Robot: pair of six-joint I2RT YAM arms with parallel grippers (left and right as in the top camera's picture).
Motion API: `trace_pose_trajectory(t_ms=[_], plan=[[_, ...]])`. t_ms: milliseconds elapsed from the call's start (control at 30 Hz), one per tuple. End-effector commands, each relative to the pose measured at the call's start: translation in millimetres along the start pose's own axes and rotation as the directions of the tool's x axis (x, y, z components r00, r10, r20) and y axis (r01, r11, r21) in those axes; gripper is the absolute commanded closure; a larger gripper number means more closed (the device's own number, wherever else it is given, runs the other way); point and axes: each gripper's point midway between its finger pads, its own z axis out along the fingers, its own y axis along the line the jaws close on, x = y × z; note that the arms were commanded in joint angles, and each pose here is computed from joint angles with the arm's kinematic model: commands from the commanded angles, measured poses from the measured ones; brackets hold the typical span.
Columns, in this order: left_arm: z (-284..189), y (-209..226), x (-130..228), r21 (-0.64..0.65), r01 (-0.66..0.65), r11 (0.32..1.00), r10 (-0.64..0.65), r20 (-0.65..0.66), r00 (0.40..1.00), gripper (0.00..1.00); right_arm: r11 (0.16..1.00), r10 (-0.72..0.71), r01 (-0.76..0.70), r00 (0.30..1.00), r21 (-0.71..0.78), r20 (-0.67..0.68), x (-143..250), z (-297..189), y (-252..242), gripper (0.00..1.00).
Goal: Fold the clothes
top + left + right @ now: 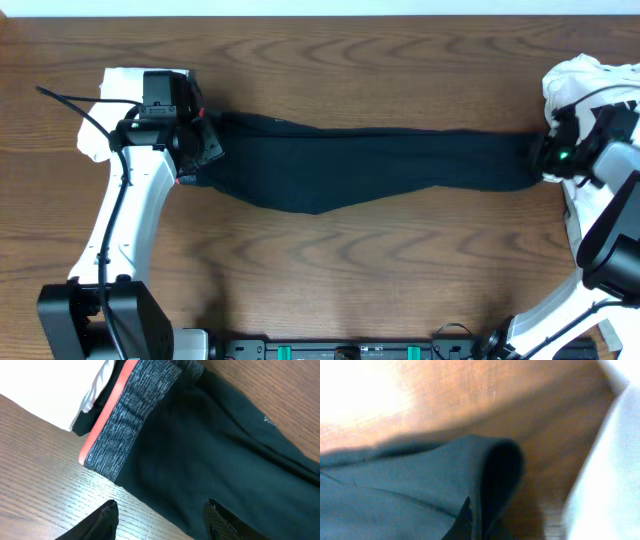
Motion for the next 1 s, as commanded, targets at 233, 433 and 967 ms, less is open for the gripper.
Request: trace_pose_trajectory(t_ms=[233,433,967], plan=[[5,-11,14,-0.008,-0.041,0.999,0.040,-0.033,0.999,0.43,0.989,-0.042,0.027,0.994,0.145,0.102,-70,-73,-19,0.99],[5,-13,15,-0.005,-0.048,0.999,0.047,-0.034,0.998,0.43,0.990,-0.040,0.027,0.995,0.139,0.092,-82,-95,-4,0.99],[5,-15,12,0.001,-0.047,0.999,0.047,-0.020,0.999,0.41,0.977,-0.172,0.153,0.978,-0.151,-0.120,-48,-62,188,0.99]])
